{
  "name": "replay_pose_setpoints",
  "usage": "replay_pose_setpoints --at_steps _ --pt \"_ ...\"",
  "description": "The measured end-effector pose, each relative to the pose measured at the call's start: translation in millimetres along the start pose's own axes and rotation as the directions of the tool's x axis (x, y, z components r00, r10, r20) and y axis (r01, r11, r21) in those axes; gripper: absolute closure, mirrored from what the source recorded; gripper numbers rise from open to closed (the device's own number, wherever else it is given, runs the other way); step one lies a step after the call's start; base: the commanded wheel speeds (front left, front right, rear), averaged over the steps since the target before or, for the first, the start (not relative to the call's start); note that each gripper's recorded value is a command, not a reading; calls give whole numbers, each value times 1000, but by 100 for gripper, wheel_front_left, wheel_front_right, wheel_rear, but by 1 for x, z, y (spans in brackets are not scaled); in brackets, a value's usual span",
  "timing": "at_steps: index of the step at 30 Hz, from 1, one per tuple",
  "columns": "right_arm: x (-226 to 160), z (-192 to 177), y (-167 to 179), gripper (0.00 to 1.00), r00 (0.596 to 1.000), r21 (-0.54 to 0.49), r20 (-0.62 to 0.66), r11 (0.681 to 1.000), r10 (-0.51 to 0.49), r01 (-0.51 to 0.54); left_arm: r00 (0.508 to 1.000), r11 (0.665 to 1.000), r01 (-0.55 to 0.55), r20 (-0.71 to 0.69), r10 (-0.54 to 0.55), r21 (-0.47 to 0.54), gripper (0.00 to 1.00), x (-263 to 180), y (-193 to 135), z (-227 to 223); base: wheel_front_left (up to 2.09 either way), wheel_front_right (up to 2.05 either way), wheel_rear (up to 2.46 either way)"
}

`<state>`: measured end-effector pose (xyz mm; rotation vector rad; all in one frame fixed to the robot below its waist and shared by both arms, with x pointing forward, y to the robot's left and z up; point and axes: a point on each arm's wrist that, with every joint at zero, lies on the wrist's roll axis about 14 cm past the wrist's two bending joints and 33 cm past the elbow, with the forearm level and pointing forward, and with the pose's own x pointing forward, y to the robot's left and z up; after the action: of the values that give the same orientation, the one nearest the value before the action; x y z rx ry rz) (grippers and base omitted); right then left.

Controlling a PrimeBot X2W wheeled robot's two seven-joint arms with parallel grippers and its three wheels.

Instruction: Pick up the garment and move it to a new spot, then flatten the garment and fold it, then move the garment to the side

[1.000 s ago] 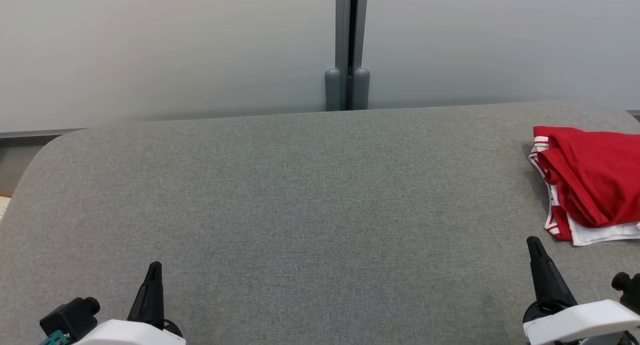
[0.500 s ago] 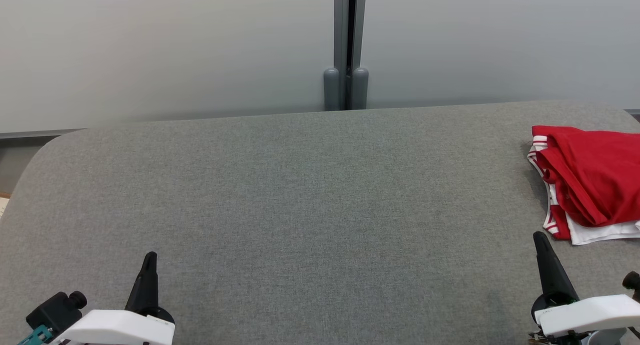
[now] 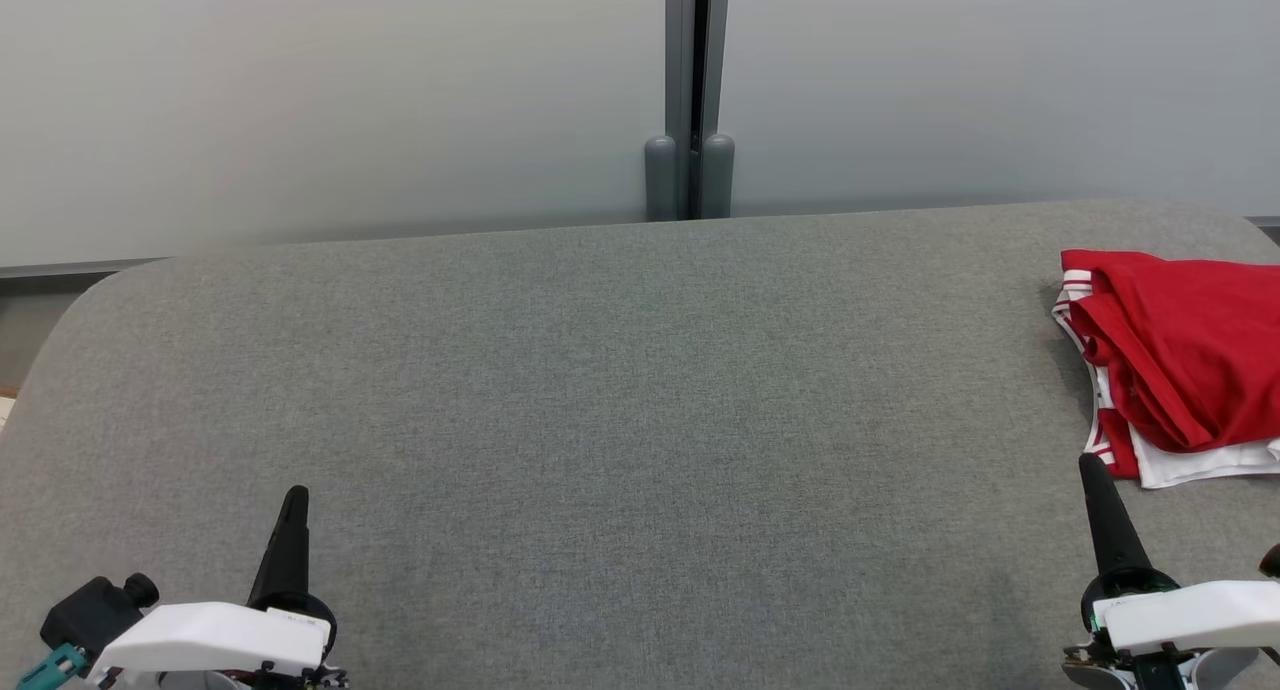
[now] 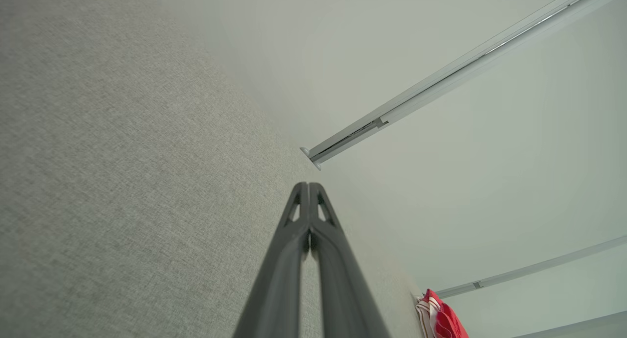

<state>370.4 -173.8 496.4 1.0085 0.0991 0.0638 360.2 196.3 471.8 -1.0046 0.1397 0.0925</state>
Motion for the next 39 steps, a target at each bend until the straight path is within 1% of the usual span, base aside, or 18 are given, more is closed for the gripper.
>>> replay_pose_setpoints --at_steps 9,20,39 --pt "3 5 0 100 1000 95 15 996 3 -4 1000 995 18 2 -17 -93 100 4 -4 3 0 0 0" --pt "5 10 -3 100 999 190 37 982 -5 -2 999 980 37 8 -36 -194 100 8 -8 6 0 0 0" --pt "9 17 -5 100 998 349 66 937 -11 -13 996 933 86 27 -81 -351 100 15 -18 12 0 0 0"
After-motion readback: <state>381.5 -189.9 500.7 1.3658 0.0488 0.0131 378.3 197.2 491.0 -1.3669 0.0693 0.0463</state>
